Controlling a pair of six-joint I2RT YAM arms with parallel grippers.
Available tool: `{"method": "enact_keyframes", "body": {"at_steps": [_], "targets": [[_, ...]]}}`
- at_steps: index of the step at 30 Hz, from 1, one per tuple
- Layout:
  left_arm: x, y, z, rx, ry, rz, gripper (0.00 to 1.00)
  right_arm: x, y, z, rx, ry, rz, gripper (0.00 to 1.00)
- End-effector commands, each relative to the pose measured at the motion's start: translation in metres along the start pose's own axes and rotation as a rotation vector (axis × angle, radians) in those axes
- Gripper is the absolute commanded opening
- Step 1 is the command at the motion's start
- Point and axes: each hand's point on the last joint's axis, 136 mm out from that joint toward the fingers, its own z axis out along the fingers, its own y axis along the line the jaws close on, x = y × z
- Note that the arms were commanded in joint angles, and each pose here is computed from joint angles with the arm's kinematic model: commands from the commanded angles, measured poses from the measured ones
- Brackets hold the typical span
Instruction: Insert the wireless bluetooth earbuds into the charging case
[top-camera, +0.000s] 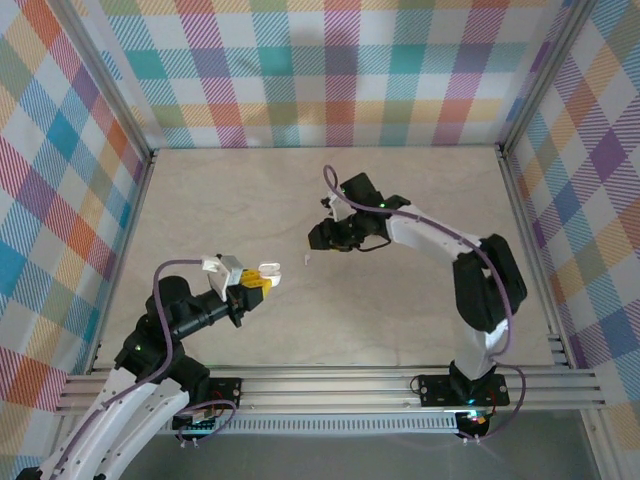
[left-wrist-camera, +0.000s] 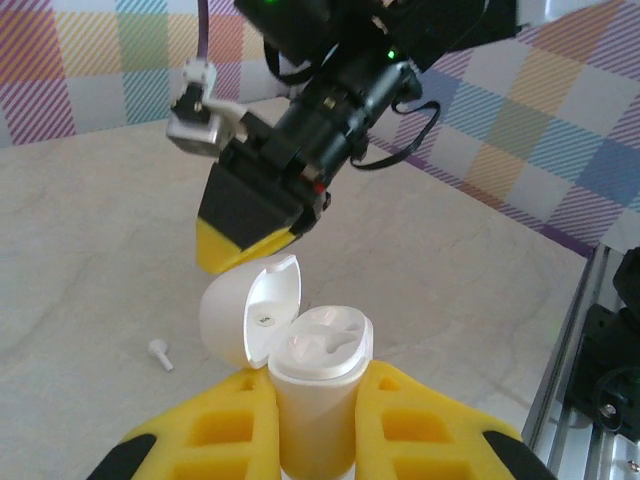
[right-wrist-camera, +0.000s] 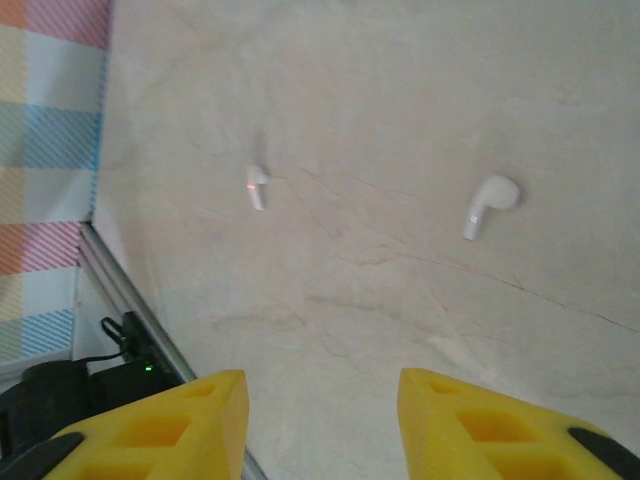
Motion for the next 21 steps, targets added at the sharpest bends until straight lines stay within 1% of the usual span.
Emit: {"method": "enact_keyframes", "body": {"at_steps": [1, 5, 9, 12, 15, 17, 21], "targets": [[0.016, 0.006, -0.002, -0.037, 0.049, -0.05, 0.0, -0.016, -0.018, 0.015, 0.083, -0.007, 0.07, 0.41], [0.021, 0.008, -0.001, -0.047, 0.058, -0.064, 0.0, -0.012, -0.051, 0.035, 0.236, 0.019, 0.091, 0.39], [0.025, 0.014, -0.002, -0.078, 0.071, -0.074, 0.0, -0.009, -0.065, 0.045, 0.316, 0.029, 0.081, 0.35], [0.025, 0.016, -0.003, -0.092, 0.074, -0.078, 0.0, -0.008, -0.067, 0.052, 0.322, 0.033, 0.071, 0.28], [0.025, 0.016, -0.002, -0.095, 0.071, -0.079, 0.0, -0.006, -0.064, 0.059, 0.311, 0.052, 0.067, 0.23], [0.024, 0.015, -0.002, -0.089, 0.067, -0.08, 0.0, -0.004, -0.063, 0.065, 0.304, 0.064, 0.065, 0.23], [0.022, 0.014, -0.003, -0.085, 0.064, -0.079, 0.0, -0.003, -0.06, 0.078, 0.279, 0.075, 0.062, 0.28]]}}
